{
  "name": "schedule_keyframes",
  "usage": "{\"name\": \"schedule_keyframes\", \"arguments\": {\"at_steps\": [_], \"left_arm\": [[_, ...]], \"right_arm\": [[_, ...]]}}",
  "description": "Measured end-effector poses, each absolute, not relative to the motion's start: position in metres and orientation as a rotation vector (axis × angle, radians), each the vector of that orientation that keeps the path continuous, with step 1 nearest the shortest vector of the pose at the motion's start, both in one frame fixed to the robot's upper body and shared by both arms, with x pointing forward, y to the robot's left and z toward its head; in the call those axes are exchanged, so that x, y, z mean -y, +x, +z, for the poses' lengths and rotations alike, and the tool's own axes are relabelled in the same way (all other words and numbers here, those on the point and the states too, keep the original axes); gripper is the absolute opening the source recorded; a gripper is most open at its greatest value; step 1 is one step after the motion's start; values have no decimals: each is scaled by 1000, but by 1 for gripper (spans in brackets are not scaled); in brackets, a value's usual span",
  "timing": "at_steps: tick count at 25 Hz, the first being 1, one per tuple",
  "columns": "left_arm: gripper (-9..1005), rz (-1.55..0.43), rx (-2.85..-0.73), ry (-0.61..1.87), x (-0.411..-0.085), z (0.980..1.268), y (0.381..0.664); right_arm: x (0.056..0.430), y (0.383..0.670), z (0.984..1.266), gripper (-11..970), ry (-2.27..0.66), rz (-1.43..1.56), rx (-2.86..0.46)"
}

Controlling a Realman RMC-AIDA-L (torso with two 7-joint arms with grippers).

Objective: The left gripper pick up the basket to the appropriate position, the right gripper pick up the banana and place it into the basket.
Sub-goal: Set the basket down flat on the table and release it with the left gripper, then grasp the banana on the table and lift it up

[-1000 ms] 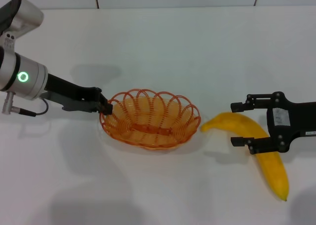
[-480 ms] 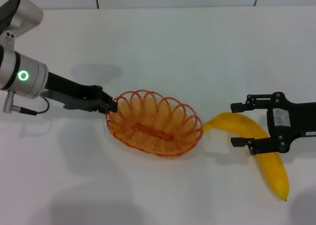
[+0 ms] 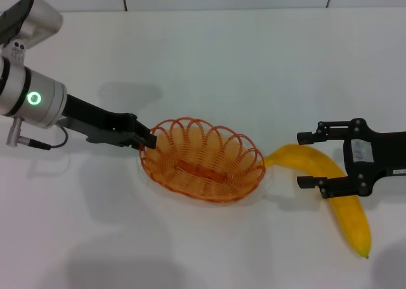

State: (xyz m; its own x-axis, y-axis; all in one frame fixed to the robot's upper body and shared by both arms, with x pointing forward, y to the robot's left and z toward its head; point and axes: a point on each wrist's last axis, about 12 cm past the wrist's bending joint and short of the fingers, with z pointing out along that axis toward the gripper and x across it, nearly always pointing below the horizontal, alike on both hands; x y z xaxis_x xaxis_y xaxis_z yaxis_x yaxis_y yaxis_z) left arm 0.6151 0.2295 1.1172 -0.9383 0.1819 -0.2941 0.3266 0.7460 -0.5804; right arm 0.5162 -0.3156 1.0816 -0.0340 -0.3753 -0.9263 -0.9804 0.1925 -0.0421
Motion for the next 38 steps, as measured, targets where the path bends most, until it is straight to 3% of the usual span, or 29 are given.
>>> {"name": "schedule_keyframes", "arguments": {"at_steps": [20,28,31,36,38], "left_arm": [[272,-984,-2717,549,-230,1119,608],[441,-930,-2611,581,-258,1145,604],[505,-913,-2492,673,-268,1155,600],[695,-934,-2286,793,-277,1160,592],[694,-951,-2191,881,-277,1160,586]], "right_arm": [[322,511,1080,755,-1311,848,-1585],[324,510,1080,755,-1297,844,-1581],[324,510,1081,755,-1289,841,-1576],[326,510,1082,755,-1263,832,-1566],[326,510,1082,755,-1250,827,-1562]]}}
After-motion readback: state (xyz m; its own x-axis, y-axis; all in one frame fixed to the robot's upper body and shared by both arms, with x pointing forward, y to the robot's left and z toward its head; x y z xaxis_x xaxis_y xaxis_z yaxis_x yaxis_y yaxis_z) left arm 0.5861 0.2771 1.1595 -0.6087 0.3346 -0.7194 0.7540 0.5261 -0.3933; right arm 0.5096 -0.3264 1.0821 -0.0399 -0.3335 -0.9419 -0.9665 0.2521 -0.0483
